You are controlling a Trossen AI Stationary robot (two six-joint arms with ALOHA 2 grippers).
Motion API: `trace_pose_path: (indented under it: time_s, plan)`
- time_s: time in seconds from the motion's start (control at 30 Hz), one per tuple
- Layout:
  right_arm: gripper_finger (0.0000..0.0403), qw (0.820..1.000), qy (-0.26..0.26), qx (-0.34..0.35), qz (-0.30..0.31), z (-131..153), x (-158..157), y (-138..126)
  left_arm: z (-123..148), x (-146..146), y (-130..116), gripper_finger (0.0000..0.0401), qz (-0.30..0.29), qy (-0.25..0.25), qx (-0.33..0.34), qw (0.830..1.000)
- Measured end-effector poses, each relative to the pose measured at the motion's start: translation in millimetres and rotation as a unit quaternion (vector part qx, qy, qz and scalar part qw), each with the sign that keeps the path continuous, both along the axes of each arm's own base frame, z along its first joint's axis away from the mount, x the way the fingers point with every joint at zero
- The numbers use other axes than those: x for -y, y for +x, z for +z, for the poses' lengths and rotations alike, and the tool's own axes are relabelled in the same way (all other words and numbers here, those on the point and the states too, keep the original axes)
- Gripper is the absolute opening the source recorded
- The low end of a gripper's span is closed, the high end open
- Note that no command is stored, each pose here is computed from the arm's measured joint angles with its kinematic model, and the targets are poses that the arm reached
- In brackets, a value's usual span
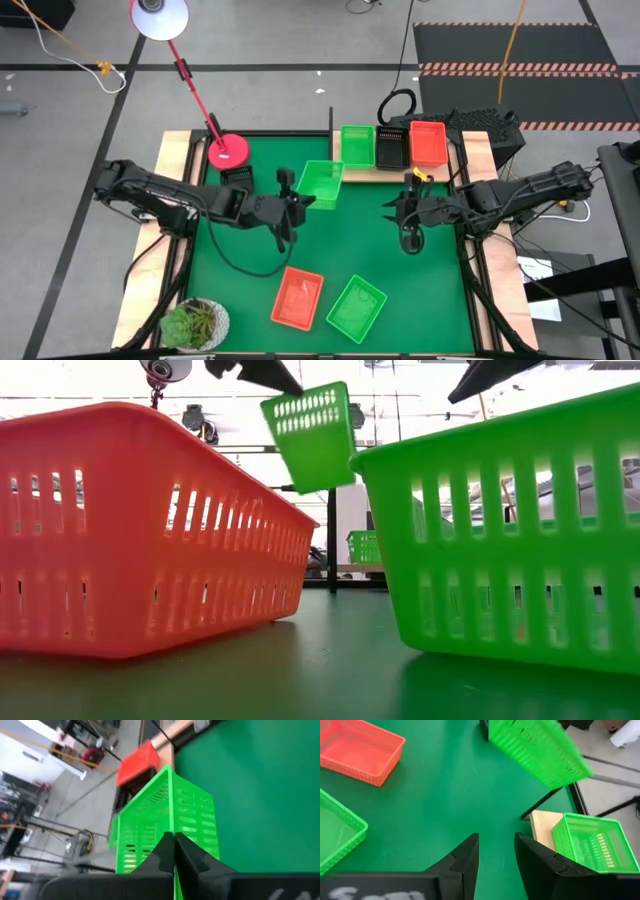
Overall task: Stack baskets on shelf by color
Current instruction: Stack the top green bin on top of the green bin on the shelf
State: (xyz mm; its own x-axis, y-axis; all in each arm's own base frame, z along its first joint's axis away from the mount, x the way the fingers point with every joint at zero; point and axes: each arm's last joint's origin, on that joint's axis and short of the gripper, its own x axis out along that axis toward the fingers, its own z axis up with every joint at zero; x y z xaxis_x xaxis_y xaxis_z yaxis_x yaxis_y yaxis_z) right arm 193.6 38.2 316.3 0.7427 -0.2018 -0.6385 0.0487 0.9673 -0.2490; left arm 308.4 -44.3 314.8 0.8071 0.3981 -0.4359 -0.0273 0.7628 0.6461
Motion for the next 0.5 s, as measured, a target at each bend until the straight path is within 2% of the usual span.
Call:
trace_pose_path:
  time_s: [0.3,0.5]
  plan:
    - [0.0118,0.999,0.030,0.026,-0.021,9.1,3.8,-14.9,52.2,-15.3,14.1,0.0000,-0.012,0.053,0.066,0.996]
    - [0.0118,0.998,0.041,0.020,-0.034,9.2,5.4,-21.2,59.3,-39.9,43.6,0.0000,-0.005,0.077,0.064,0.995]
